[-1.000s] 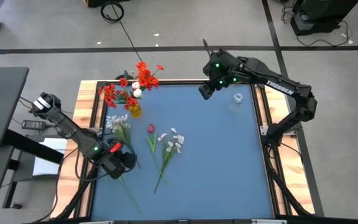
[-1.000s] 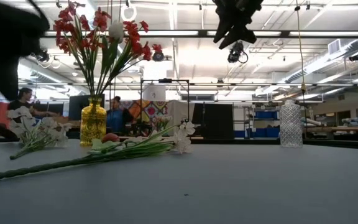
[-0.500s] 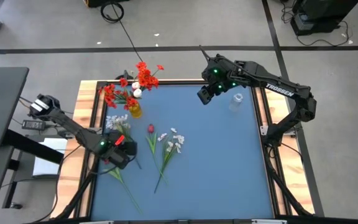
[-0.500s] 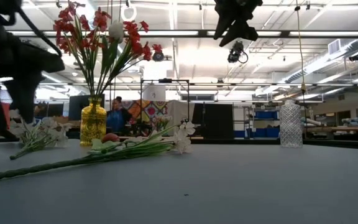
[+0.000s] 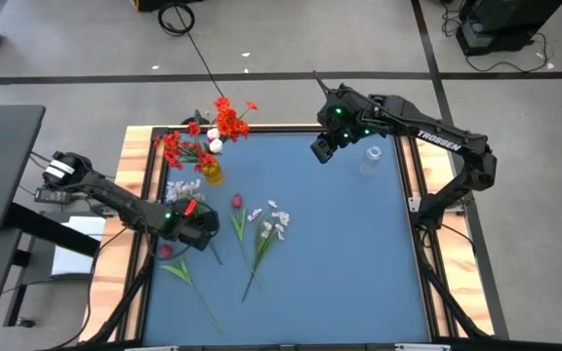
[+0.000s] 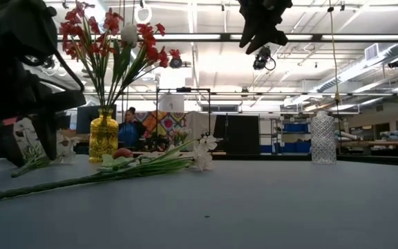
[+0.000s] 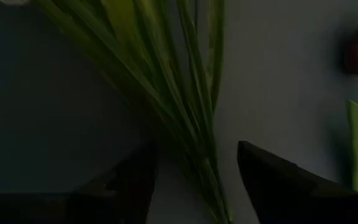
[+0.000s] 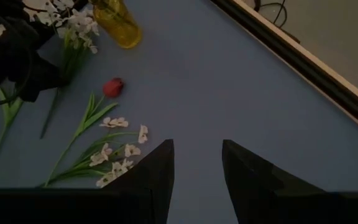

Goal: Sort flowers into vase by color
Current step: Put the left white flowers into the transparent flower vase

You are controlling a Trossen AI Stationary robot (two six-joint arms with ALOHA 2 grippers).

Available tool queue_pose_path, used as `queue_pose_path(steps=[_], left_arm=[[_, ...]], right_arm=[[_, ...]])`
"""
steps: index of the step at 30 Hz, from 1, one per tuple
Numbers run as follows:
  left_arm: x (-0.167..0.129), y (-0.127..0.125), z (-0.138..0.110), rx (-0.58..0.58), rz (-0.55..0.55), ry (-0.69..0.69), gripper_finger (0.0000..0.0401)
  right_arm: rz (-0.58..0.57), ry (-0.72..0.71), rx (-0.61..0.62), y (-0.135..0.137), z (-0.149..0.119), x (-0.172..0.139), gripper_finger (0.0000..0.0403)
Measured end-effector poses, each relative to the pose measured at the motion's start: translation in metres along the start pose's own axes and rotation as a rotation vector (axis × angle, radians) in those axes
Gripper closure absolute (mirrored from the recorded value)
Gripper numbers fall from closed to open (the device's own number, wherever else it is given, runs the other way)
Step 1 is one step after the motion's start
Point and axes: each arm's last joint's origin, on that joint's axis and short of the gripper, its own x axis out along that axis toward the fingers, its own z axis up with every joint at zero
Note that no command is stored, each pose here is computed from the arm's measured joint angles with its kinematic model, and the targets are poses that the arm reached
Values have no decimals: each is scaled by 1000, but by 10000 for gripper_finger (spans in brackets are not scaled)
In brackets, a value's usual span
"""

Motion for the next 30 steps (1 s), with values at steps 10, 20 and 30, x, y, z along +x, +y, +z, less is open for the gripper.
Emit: queue_pose_path(steps=[10, 20, 30], left_arm=[[8, 1, 0, -7, 55, -49, 275], [3, 1, 1, 49, 40, -23, 341], [-30, -20, -1, 307, -103, 159, 382]], right_arm=[[-4, -83, 28, 0, 8, 0, 259], [31, -67, 62, 13, 2, 0, 259], [57, -47, 129, 35, -9, 0, 259]])
